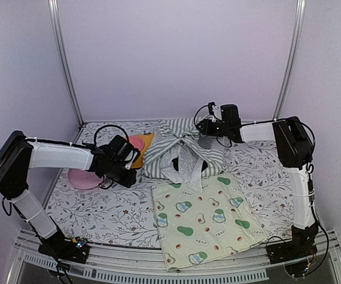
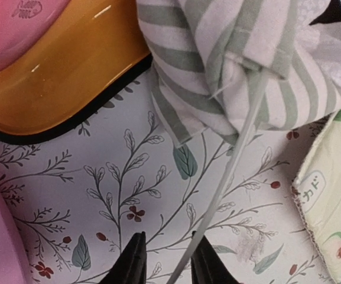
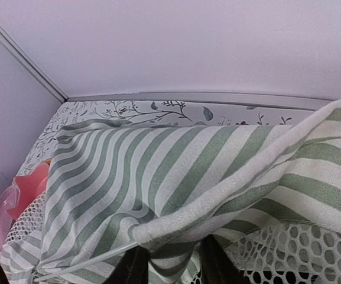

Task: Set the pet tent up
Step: Pick up the tent pole from the tent, then adjust the tent next to the pet food container.

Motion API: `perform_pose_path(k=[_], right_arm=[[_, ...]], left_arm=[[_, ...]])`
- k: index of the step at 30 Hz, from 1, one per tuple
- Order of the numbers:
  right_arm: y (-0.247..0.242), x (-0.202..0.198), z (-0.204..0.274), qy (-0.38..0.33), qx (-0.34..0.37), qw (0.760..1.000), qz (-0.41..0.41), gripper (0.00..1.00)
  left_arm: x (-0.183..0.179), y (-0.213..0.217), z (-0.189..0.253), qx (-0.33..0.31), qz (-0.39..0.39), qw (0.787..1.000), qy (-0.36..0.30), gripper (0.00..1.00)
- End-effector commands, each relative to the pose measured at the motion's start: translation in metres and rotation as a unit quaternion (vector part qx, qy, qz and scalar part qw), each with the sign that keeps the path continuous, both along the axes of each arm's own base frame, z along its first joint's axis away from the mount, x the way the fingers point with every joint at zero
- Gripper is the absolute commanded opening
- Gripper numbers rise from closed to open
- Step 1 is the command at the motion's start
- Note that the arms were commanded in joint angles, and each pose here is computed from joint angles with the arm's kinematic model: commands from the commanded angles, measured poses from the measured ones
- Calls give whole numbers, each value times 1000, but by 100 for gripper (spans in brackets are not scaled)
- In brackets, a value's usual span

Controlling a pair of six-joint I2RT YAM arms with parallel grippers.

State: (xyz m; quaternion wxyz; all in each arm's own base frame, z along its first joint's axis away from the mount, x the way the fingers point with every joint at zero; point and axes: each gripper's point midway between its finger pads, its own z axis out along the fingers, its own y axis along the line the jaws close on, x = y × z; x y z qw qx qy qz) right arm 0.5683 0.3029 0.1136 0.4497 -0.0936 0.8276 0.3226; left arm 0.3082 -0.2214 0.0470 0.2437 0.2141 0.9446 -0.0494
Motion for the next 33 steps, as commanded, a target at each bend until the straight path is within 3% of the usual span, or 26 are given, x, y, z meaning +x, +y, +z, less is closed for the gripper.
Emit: perform_pose_path(k=[1, 3, 8, 12, 18, 28, 30, 31, 33], right_arm=[[15, 4, 25, -34, 9, 999, 4, 14], [20, -2, 36, -43, 7, 999, 11, 0], [53, -42, 70, -74, -2, 995, 64, 0], [106, -106, 72, -87, -18, 986, 142, 0], [151, -185, 59, -91, -34, 969, 226, 0], [120, -181, 67, -91, -43, 974, 204, 0], [116, -181, 72, -91, -41, 973, 206, 9], [112, -180, 76, -87, -33, 974, 205, 26], [100, -178, 91, -84, -12, 976, 202, 47]], left_arm=[[7, -8, 7, 3, -14, 1000, -12, 18], [10, -11, 12, 2, -19, 1000, -14, 0], [32, -37, 63, -41, -26, 998, -50, 0], [60, -67, 116, -94, -30, 991, -91, 0], [95, -105, 127, -118, -50, 987, -101, 0], [108, -117, 111, -122, -75, 982, -126, 0], [103, -118, 111, -127, -89, 979, -133, 0], [101, -118, 112, -128, -94, 978, -139, 0], [97, -113, 110, -122, -102, 977, -144, 0]])
